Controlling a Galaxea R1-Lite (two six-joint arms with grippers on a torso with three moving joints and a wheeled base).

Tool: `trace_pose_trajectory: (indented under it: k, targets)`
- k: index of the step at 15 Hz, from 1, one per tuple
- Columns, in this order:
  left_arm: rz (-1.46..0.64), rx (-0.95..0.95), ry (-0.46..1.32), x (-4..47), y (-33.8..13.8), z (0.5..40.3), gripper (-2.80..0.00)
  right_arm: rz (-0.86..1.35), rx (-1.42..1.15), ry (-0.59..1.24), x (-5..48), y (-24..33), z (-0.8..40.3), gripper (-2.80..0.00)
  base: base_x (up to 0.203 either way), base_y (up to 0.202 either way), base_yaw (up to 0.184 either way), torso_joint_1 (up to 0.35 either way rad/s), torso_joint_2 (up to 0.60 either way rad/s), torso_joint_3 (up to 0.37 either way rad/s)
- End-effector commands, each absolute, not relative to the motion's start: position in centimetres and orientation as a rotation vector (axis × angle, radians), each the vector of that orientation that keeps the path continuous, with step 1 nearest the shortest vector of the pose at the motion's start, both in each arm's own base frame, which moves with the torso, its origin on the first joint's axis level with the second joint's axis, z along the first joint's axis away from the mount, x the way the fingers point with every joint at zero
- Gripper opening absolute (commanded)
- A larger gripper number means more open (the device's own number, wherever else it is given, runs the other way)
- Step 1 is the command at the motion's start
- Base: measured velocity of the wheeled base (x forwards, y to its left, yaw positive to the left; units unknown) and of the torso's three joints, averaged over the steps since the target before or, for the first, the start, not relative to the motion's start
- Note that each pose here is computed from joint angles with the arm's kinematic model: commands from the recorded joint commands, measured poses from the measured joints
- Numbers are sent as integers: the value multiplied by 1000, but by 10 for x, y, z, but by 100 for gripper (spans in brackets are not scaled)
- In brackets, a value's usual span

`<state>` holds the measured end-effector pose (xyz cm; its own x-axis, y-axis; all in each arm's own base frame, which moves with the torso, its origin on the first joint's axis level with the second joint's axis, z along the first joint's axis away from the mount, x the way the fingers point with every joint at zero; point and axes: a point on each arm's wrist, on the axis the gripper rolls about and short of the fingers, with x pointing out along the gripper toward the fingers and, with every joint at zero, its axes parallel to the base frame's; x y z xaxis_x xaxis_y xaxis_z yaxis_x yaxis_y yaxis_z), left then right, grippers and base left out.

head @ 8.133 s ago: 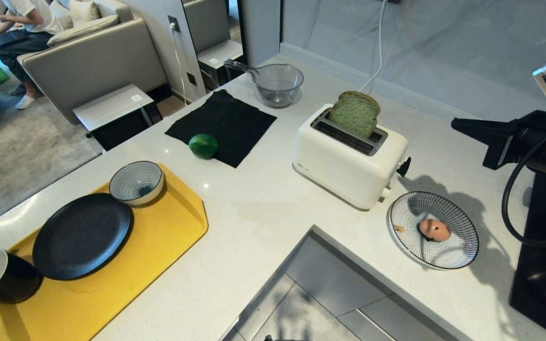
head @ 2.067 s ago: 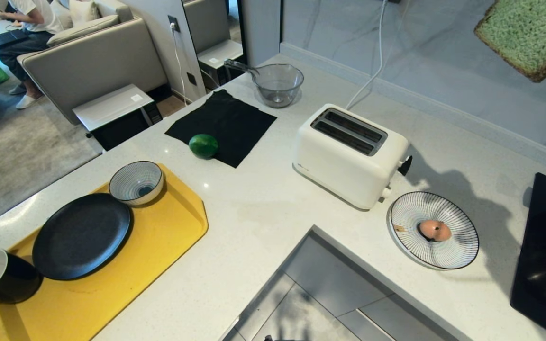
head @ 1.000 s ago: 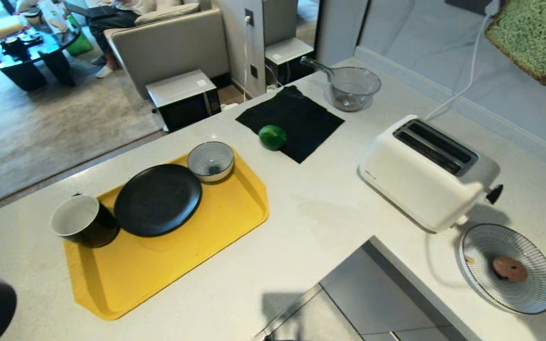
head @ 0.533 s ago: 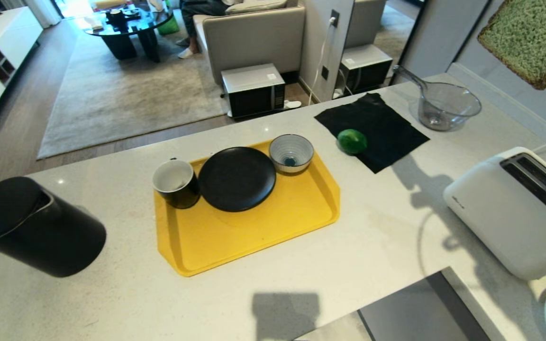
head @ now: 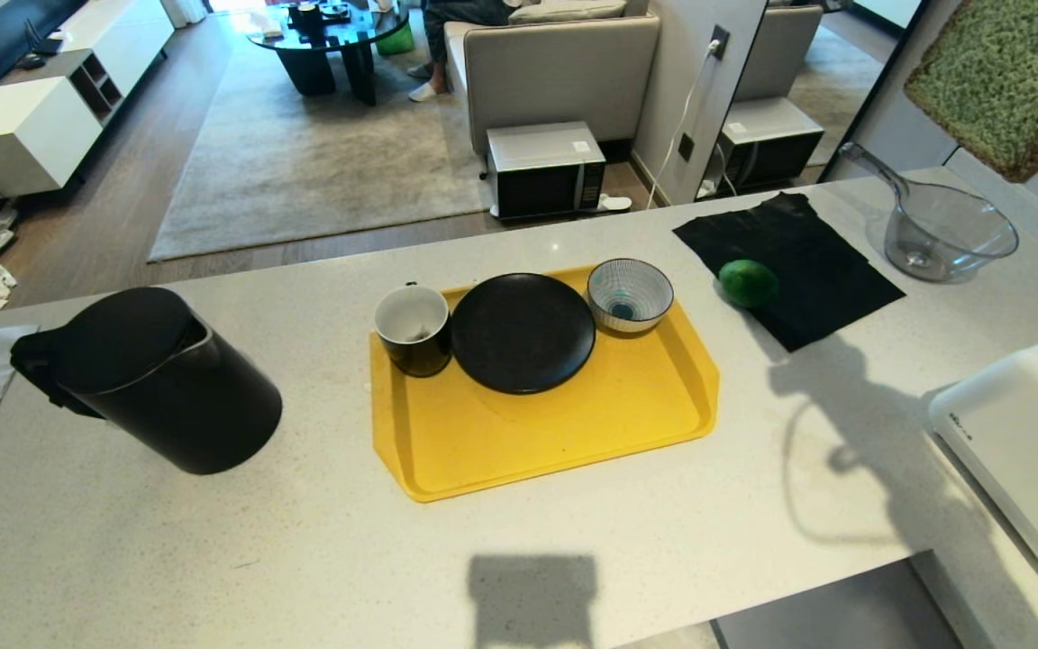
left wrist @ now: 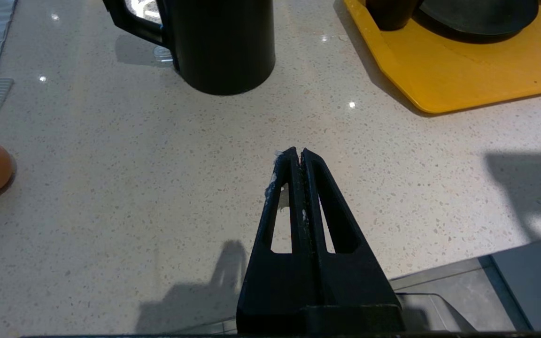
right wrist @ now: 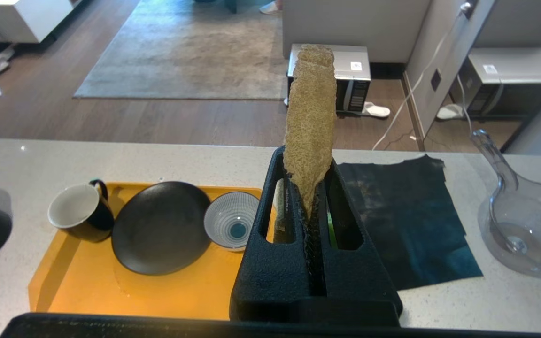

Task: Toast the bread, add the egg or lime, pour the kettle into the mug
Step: Put the baked bread on a plate

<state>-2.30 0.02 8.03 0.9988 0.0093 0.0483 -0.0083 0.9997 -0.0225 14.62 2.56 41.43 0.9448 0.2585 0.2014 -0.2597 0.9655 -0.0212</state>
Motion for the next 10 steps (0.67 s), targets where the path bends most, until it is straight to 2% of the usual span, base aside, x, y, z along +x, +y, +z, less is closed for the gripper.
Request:
trace_pose_trajectory:
  k: [1,5,10]
  targets:
    - [10,-23,-34,-22,0,76,-280,280,-20,-181,153,27,410,-280,0,0,0,0,0,0]
    - [10,-23,-34,-22,0,76,-280,404,-66,-122,181,36,391,-280,0,0,0,0,0,0]
    - [10,-23,-34,-22,0,76,-280,578,-41,-39,225,83,375,-280,0,0,0,0,0,0]
